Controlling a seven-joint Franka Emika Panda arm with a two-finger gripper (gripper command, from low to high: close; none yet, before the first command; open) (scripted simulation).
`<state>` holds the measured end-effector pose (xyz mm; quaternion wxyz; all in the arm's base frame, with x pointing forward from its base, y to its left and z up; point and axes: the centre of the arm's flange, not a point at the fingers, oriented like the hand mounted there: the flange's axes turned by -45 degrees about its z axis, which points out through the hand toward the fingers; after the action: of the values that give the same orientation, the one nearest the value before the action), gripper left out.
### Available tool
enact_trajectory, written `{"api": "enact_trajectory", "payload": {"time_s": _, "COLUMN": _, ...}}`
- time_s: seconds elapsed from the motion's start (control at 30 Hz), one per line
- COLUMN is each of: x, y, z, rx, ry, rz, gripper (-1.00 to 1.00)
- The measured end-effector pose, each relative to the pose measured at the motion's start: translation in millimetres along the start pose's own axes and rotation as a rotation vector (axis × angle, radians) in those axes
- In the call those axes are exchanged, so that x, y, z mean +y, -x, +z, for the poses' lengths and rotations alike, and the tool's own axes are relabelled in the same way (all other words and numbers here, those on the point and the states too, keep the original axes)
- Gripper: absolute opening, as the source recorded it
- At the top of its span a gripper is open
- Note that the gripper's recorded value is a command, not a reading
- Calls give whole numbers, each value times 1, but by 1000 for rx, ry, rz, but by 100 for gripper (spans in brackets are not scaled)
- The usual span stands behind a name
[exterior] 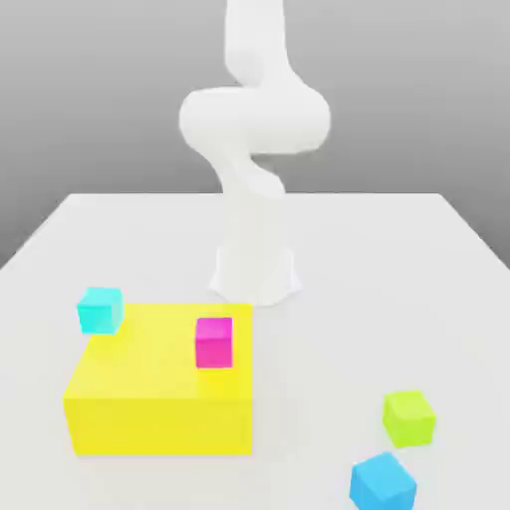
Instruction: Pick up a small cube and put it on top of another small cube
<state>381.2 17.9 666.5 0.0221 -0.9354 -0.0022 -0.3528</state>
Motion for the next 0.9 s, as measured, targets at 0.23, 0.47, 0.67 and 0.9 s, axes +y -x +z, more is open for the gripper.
{"api": "enact_trajectory", "payload": {"time_s": 0.23, "x": -59, "y": 47, "z": 149, "rx": -230, "ry": -78, "rz": -16, "gripper": 0}}
{"api": "enact_trajectory", "payload": {"time_s": 0.47, "x": -120, "y": 141, "z": 264, "rx": -453, "ry": -90, "rz": -53, "gripper": 0}}
{"api": "enact_trajectory", "payload": {"time_s": 0.67, "x": -164, "y": 252, "z": 330, "rx": -631, "ry": -58, "rz": -120, "gripper": 0}}
{"api": "enact_trajectory", "payload": {"time_s": 0.9, "x": -168, "y": 342, "z": 387, "rx": -721, "ry": -11, "rz": -143, "gripper": 0}}
